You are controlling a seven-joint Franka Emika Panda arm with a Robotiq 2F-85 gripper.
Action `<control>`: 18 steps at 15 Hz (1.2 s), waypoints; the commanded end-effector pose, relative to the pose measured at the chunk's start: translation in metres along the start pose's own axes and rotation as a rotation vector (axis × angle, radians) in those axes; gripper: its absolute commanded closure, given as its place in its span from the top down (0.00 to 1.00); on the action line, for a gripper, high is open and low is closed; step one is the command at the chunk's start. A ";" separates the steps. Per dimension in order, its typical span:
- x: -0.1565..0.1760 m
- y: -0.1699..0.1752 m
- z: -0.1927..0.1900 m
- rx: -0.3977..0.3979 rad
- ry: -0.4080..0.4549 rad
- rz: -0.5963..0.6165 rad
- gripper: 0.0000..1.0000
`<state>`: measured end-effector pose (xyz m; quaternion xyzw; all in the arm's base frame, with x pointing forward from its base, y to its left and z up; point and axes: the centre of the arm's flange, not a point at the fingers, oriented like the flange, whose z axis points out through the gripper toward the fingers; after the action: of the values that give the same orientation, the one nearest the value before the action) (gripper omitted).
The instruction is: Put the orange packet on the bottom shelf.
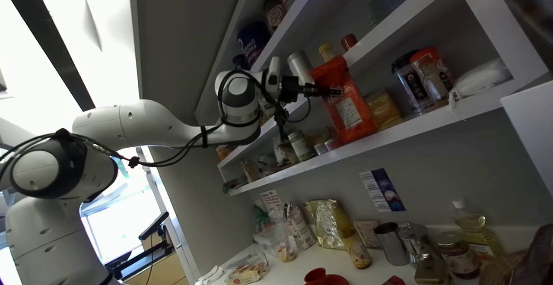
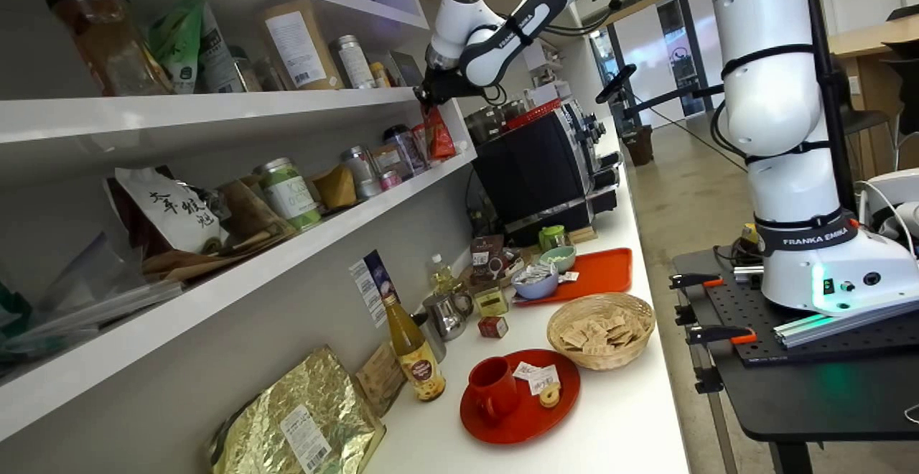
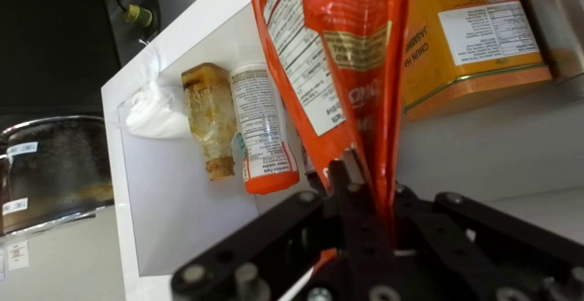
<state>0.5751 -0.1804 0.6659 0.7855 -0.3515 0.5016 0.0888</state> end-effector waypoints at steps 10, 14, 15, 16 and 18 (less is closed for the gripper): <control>0.024 -0.055 0.055 0.070 -0.023 0.065 0.00; 0.028 -0.048 0.061 0.037 -0.016 0.040 0.00; 0.029 -0.047 0.063 0.036 -0.026 0.034 0.00; 0.028 -0.047 0.066 0.039 -0.045 0.023 0.00; 0.030 -0.043 0.068 0.050 -0.072 0.003 0.01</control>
<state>0.6281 -0.1813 0.6573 0.7964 -0.3496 0.4886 0.0690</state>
